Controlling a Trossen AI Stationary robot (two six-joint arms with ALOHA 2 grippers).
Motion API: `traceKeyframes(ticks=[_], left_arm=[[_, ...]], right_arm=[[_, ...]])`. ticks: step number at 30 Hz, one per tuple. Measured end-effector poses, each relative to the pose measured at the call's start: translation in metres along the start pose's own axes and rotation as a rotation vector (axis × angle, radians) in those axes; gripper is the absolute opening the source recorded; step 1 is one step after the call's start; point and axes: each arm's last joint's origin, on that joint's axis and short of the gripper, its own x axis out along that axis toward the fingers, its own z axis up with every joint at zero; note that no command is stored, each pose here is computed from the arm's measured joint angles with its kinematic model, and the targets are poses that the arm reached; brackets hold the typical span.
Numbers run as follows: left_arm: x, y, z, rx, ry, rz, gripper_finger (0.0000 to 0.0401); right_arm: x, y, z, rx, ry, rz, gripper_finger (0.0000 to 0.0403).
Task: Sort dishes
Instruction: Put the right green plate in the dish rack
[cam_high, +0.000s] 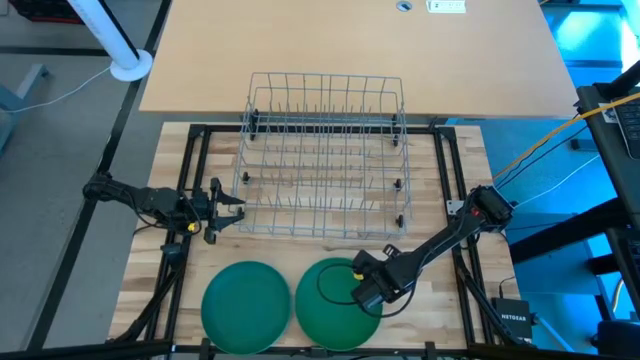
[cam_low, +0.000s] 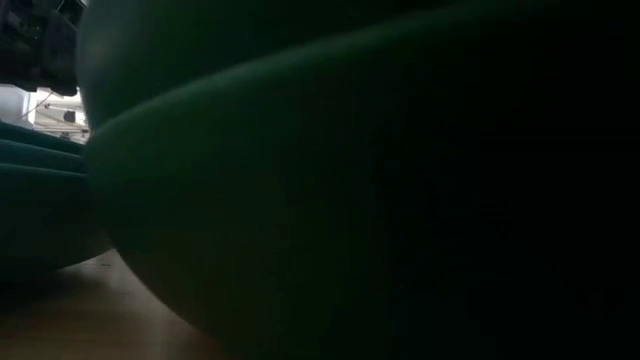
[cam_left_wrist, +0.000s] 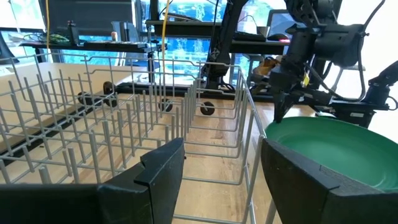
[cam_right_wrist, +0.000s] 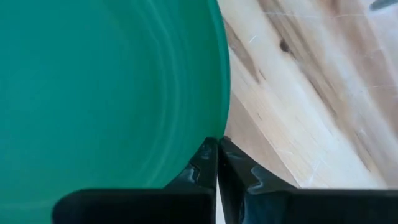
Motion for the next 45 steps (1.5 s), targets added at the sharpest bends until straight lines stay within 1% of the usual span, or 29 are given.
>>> traceKeyframes(ticks=[6, 10, 12, 16, 19, 21, 23, 25, 28, 34, 36, 39, 41, 43, 45], left_arm=[[0.0, 0.0, 0.0, -0.034, 0.0, 0.0, 0.0205], [0.0, 0.0, 0.0, -0.002, -0.002, 0.015, 0.0205], [0.0, 0.001, 0.0, -0.006, -0.002, 0.019, 0.0205], [0.0, 0.001, 0.0, -0.113, -0.005, 0.019, 0.0205], [0.0, 0.001, 0.002, -0.26, -0.015, 0.018, 0.0205], [0.0, 0.0, 0.003, -0.356, -0.015, -0.013, 0.0205], [0.0, -0.002, 0.003, -0.401, -0.003, -0.064, 0.0205], [0.0, -0.003, 0.003, -0.408, 0.005, -0.097, 0.0205], [0.0, -0.003, 0.003, -0.396, -0.004, -0.103, 0.0205], [-0.001, -0.003, 0.013, -0.305, -0.106, -0.119, 0.0205], [-0.001, -0.003, 0.015, -0.298, -0.132, -0.122, 0.0205], [-0.002, -0.003, 0.018, -0.318, -0.162, -0.129, 0.0205], [-0.002, -0.003, 0.018, -0.356, -0.159, -0.139, 0.0205], [-0.002, -0.004, 0.017, -0.402, -0.142, -0.168, 0.0205], [-0.001, -0.006, 0.017, -0.424, -0.122, -0.216, 0.0205]], right_arm=[[-0.015, 0.003, 0.005, -0.006, -0.051, -0.021, 0.0001], [-0.019, 0.005, 0.008, -0.005, -0.084, -0.019, 0.0], [-0.021, 0.005, 0.009, -0.005, -0.099, -0.02, 0.0], [-0.028, 0.007, 0.011, -0.028, -0.126, -0.02, 0.0], [-0.034, 0.009, 0.014, -0.046, -0.164, -0.017, 0.0], [-0.039, 0.011, 0.016, -0.045, -0.187, -0.013, 0.0], [-0.042, 0.011, 0.017, -0.057, -0.194, -0.017, 0.0], [-0.044, 0.011, 0.017, -0.065, -0.2, -0.019, 0.0], [-0.044, 0.011, 0.018, -0.067, -0.205, -0.025, 0.0], [-0.044, 0.011, 0.018, -0.087, -0.225, -0.036, 0.0], [-0.046, 0.011, 0.019, -0.095, -0.232, -0.041, 0.0], [-0.052, 0.013, 0.021, -0.11, -0.264, -0.037, 0.0], [-0.055, 0.014, 0.023, -0.115, -0.281, -0.034, 0.0], [-0.057, 0.015, 0.023, -0.128, -0.292, -0.032, 0.0], [-0.057, 0.015, 0.024, -0.132, -0.295, -0.033, 0.0]])
